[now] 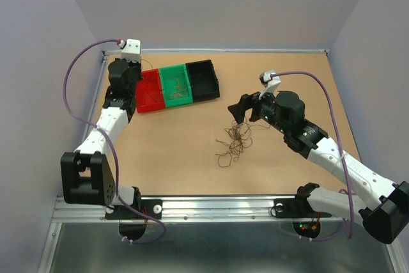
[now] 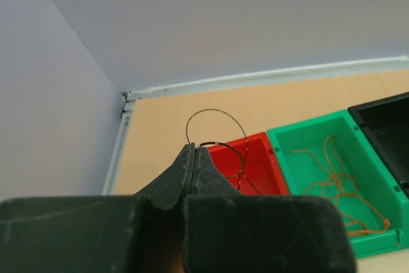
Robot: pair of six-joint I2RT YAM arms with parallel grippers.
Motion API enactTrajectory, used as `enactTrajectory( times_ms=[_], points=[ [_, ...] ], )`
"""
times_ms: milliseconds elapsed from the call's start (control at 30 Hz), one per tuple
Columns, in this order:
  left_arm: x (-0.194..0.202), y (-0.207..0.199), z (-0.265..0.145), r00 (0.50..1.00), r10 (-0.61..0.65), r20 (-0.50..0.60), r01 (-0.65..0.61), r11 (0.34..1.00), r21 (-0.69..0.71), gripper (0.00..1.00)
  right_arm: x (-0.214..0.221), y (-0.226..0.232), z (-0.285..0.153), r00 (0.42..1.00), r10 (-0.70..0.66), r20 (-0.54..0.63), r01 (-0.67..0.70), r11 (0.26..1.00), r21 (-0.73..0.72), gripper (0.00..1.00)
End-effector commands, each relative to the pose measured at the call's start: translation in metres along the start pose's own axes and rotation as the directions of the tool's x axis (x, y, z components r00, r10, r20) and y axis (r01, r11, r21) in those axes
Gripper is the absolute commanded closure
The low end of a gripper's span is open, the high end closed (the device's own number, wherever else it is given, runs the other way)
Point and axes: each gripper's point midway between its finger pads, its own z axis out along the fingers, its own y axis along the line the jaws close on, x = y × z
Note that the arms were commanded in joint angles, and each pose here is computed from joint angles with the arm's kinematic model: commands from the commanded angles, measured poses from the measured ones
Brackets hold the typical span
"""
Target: Untangle the cables
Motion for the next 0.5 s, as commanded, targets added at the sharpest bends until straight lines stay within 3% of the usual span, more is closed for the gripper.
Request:
enactTrajectory(
  times_ms=[0, 133, 167, 267, 367, 400, 433, 467],
  points=[
    [0.023, 0.003, 0.023, 0.993, -0.022, -0.118, 0.016, 0.998, -0.053, 1.00, -0.010, 0.005, -0.002, 0.999, -0.013, 0.052, 0.014, 1.000, -0.023, 0.02],
    [0.068, -0.001, 0.040, 0.965, -0.006, -0.263, -0.010, 0.998, -0.062, 1.00, -0.011, 0.006, -0.002, 0.999, -0.011, 0.053, 0.013, 1.000, -0.024, 0.02],
    [0.097, -0.005, 0.043, 0.938, 0.010, -0.348, -0.030, 0.998, -0.052, 1.00, -0.010, 0.006, -0.001, 0.999, -0.010, 0.052, 0.011, 1.000, -0.023, 0.02],
    [0.123, -0.006, 0.047, 0.902, 0.044, -0.429, -0.071, 0.996, -0.047, 1.00, -0.011, 0.006, -0.002, 0.998, -0.008, 0.055, 0.010, 1.000, -0.024, 0.02],
    [0.163, -0.010, 0.055, 0.843, 0.108, -0.526, -0.155, 0.987, -0.045, 1.00, -0.012, 0.006, -0.003, 0.998, -0.007, 0.059, 0.008, 1.000, -0.026, 0.02],
    [0.199, -0.020, 0.055, 0.783, 0.149, -0.604, -0.187, 0.982, 0.001, 1.00, -0.013, 0.007, -0.003, 0.998, -0.005, 0.060, 0.007, 1.000, -0.029, 0.02],
    [0.201, -0.025, 0.064, 0.775, 0.164, -0.610, -0.197, 0.980, 0.014, 1.00, -0.011, 0.011, -0.003, 0.999, -0.005, 0.051, 0.008, 0.999, -0.050, 0.02],
    [0.215, -0.035, 0.062, 0.736, 0.196, -0.648, -0.214, 0.975, 0.051, 1.00, -0.010, 0.011, -0.003, 0.999, -0.005, 0.049, 0.008, 0.999, -0.050, 0.02]
  ],
)
